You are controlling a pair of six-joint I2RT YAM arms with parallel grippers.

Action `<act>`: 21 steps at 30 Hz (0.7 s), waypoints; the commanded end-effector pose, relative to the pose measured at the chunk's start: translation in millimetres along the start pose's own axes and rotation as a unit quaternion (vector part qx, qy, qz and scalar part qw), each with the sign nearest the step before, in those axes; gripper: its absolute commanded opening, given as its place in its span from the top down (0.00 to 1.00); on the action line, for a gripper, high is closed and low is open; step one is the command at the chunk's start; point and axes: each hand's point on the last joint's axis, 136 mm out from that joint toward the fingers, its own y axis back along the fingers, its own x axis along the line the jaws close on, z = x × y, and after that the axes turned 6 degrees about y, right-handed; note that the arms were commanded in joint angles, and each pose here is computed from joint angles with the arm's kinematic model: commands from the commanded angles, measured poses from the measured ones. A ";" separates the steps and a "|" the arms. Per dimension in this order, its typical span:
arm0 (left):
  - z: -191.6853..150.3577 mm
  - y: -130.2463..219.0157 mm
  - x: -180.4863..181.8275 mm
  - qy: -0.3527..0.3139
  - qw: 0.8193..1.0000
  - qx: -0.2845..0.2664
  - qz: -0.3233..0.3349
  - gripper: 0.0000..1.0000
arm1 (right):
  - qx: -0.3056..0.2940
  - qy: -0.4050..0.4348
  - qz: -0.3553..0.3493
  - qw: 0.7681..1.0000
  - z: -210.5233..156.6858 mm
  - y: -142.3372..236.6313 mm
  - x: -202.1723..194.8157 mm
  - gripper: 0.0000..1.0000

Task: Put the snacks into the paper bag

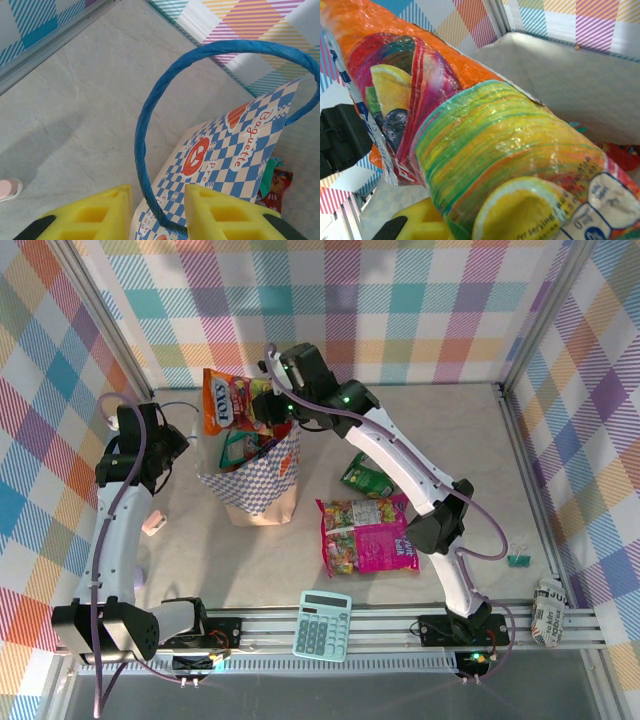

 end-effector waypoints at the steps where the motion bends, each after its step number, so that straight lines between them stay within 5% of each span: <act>1: 4.4 2.0 4.1 0.001 1.000 -0.008 -0.002 0.67 | -0.005 0.019 0.028 0.999 6.7 12.0 15.9 1.00; 21: 3.8 -1.9 3.0 -0.001 1.000 -0.003 -0.002 0.68 | 0.043 0.013 0.055 0.997 -20.0 3.3 24.4 1.00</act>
